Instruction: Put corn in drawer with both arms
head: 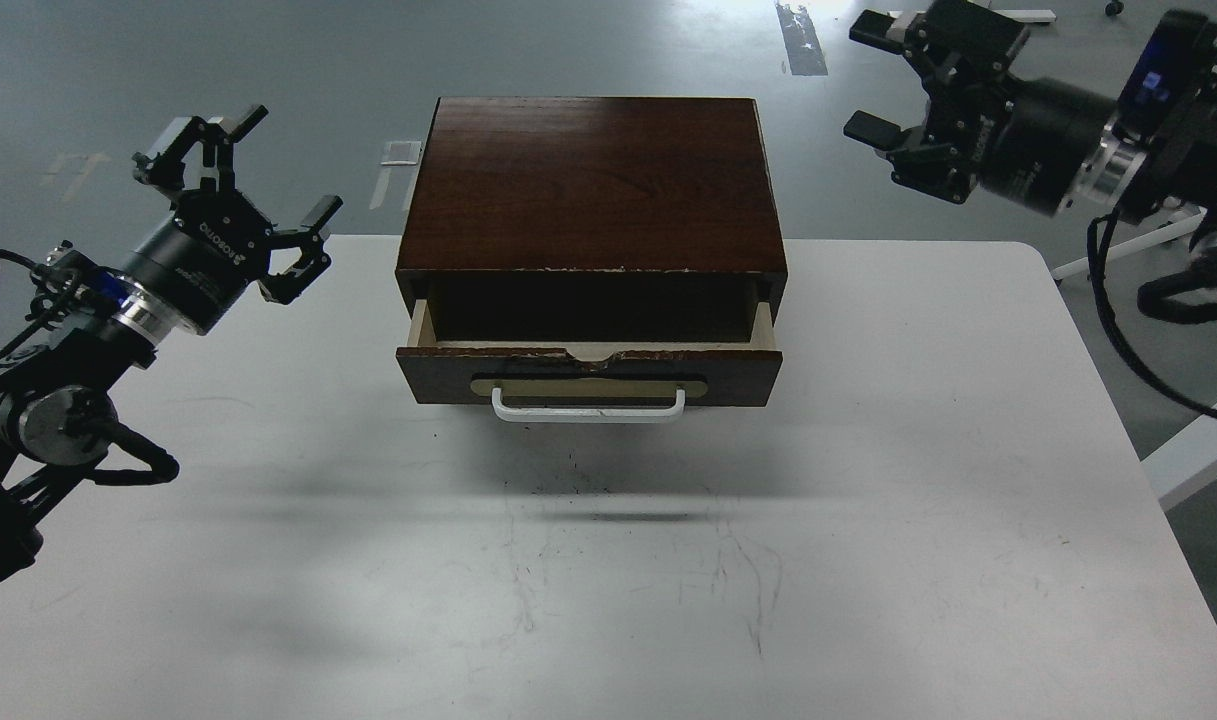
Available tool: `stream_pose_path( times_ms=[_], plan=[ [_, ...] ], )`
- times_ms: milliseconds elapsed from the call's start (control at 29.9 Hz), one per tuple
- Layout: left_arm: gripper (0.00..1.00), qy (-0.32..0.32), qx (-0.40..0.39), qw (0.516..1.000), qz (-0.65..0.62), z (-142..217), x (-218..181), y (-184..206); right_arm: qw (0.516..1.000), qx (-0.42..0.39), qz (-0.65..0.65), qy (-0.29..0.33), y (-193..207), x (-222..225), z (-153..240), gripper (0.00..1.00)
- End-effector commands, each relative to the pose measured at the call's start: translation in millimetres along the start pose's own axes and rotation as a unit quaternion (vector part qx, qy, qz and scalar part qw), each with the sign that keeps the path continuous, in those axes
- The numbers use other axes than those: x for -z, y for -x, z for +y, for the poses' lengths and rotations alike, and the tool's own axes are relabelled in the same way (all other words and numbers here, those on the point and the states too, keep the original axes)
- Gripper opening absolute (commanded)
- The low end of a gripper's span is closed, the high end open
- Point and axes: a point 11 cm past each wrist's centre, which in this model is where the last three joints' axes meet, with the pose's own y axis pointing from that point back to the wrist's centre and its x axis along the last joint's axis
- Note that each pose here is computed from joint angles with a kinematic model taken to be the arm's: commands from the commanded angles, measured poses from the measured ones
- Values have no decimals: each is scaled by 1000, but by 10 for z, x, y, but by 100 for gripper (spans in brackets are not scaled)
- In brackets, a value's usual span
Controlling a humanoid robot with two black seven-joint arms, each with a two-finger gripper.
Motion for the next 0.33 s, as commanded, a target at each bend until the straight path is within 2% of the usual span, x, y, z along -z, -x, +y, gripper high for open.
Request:
stream_pose_path(
  times_ms=[0,134,301],
  plan=[
    [99,-9,-3,1000,10,38,131,4,995,-58,-77,-11,-61,-395,256,100],
    [99,-14,-6,1000,17,58,230,11,988,-95,-125,-6,-49,-751,408,100],
    [99,-17,-10,1000,18,68,284,-7,984,-100,-149,8,63,-1009,408,100]
  ],
)
